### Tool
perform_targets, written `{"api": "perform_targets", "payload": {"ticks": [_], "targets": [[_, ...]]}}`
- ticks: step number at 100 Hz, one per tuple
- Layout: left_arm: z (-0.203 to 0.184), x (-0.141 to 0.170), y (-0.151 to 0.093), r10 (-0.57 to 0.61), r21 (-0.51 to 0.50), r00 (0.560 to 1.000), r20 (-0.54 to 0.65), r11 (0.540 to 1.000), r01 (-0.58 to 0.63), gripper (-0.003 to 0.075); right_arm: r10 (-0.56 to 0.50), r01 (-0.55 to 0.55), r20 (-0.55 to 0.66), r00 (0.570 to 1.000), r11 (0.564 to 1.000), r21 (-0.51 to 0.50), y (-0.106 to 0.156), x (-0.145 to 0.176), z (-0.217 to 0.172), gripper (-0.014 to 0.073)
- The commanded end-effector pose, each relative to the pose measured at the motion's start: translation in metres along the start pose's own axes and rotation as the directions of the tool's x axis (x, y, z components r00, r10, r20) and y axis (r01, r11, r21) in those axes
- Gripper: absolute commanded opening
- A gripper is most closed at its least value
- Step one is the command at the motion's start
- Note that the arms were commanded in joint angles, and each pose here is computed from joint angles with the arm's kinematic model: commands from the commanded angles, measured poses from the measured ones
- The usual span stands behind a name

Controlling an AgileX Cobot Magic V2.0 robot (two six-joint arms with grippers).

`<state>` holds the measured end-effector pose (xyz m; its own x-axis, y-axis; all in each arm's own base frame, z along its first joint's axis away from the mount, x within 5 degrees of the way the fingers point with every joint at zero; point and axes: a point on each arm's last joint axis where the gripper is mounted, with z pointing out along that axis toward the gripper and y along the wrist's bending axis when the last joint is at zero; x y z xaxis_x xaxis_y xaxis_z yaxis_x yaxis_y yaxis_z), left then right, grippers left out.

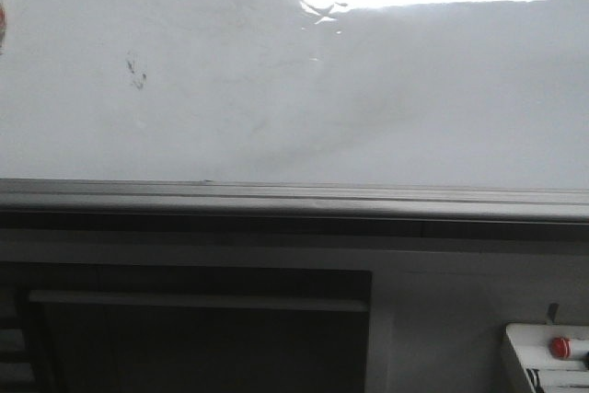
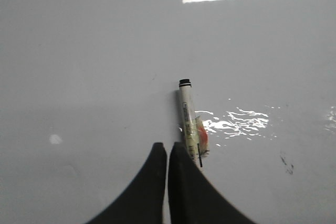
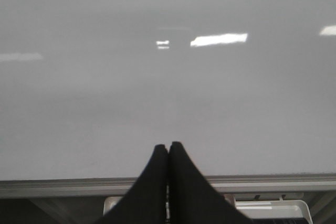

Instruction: Write number 2 on whiteboard

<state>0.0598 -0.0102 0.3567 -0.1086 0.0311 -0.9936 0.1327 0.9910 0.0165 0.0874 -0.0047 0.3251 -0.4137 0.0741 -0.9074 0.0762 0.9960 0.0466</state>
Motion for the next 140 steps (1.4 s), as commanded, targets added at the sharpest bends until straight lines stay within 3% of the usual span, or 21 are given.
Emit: {"api": "perform_targets", "payload": {"ticks": [1, 24, 31, 39, 53, 60, 101, 140], "targets": [[-0.001, -0.016, -0.001, -0.013, 0.031, 0.996, 0.083, 0.999, 0.01, -0.0018, -0.015, 0.015, 0.055, 0.998, 1.0, 0.008, 0.0, -0.015, 0.003, -0.0072], [-0.001, -0.013, -0.008, -0.007, 0.13, 0.998, 0.058, 0.991, -0.001, -0.0016, -0.044, 0.044, 0.022, 0.999, 0.999, 0.01, 0.0, -0.016, 0.013, -0.0072], [0.002, -0.011, -0.008, -0.003, 0.135, 1.0, 0.027, 0.991, 0.0, 0.0018, -0.064, 0.064, 0.018, 0.998, 0.998, 0.01, 0.0, -0.016, 0.014, -0.0057], [0.007, -0.009, -0.009, 0.0, 0.138, 1.0, -0.009, 0.99, 0.001, 0.0146, -0.074, 0.074, 0.018, 0.997, 0.997, 0.009, 0.0, -0.016, 0.014, 0.0009], [0.024, -0.006, -0.01, 0.004, 0.138, 0.997, -0.074, 0.99, 0.007, 0.0428, -0.068, 0.068, 0.018, 0.997, 0.998, -0.001, 0.001, -0.016, 0.014, 0.0219], [0.037, -0.003, -0.01, 0.006, 0.135, 0.992, -0.124, 0.991, 0.011, 0.0498, -0.065, 0.065, 0.02, 0.998, 0.998, -0.003, 0.001, -0.016, 0.014, 0.0295], [0.135, 0.018, -0.014, 0.055, 0.12, 0.916, -0.396, 0.993, -0.008, 0.0505, -0.065, 0.065, 0.022, 0.998, 0.998, -0.003, 0.001, -0.016, 0.014, 0.0312], [0.191, 0.026, -0.017, 0.058, 0.117, 0.877, -0.477, 0.993, -0.003, 0.0501, -0.065, 0.065, 0.022, 0.998, 0.998, -0.003, 0.001, -0.016, 0.014, 0.0312]]}}
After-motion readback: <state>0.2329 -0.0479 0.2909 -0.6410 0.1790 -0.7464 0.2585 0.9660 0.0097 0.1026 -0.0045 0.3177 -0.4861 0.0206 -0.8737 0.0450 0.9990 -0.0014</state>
